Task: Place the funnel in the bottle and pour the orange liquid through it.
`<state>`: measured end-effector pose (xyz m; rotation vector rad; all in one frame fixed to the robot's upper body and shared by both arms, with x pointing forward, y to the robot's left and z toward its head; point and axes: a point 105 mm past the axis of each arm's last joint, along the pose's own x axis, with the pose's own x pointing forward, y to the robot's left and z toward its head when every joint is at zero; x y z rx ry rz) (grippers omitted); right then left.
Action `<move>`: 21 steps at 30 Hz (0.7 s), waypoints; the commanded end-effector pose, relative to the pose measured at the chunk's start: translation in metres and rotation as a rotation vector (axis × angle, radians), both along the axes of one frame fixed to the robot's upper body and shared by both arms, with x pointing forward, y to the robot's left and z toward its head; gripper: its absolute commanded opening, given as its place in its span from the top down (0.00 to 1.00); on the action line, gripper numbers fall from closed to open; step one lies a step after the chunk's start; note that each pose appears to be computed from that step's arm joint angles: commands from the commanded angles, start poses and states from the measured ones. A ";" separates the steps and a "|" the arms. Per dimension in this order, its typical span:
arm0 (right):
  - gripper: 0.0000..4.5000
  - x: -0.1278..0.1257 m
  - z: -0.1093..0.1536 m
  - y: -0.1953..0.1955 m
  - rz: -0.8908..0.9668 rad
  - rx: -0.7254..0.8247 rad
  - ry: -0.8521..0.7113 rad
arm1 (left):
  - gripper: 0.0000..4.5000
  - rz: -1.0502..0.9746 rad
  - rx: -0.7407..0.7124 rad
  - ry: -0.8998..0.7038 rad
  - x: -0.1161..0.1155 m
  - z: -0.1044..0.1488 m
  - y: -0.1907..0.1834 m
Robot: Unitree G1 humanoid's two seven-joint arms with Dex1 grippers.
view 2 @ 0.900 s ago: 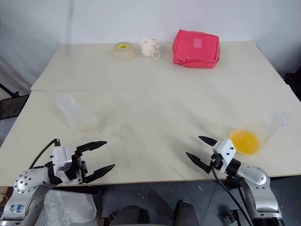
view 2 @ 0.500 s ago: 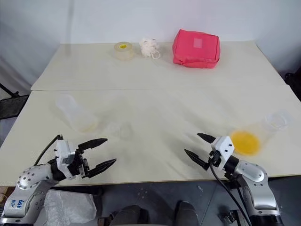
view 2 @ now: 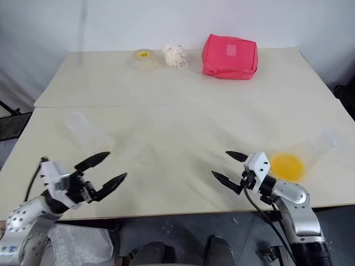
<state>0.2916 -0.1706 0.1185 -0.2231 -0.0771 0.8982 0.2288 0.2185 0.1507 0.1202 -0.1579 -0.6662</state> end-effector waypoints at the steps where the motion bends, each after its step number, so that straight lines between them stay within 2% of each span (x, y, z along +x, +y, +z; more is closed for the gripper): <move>1: 0.01 0.004 0.012 0.002 0.032 0.031 -0.019 | 0.00 0.126 0.018 -0.031 -0.012 0.008 0.031; 7: 0.01 0.010 0.021 0.008 0.074 0.033 -0.033 | 0.00 0.307 0.041 -0.013 -0.026 0.007 0.076; 10: 0.01 0.011 0.023 0.010 0.078 0.033 -0.039 | 0.00 0.354 0.051 -0.021 -0.025 0.008 0.089; 21: 0.01 0.011 0.031 0.019 0.067 0.050 -0.065 | 0.00 0.309 0.010 -0.095 0.045 0.020 0.079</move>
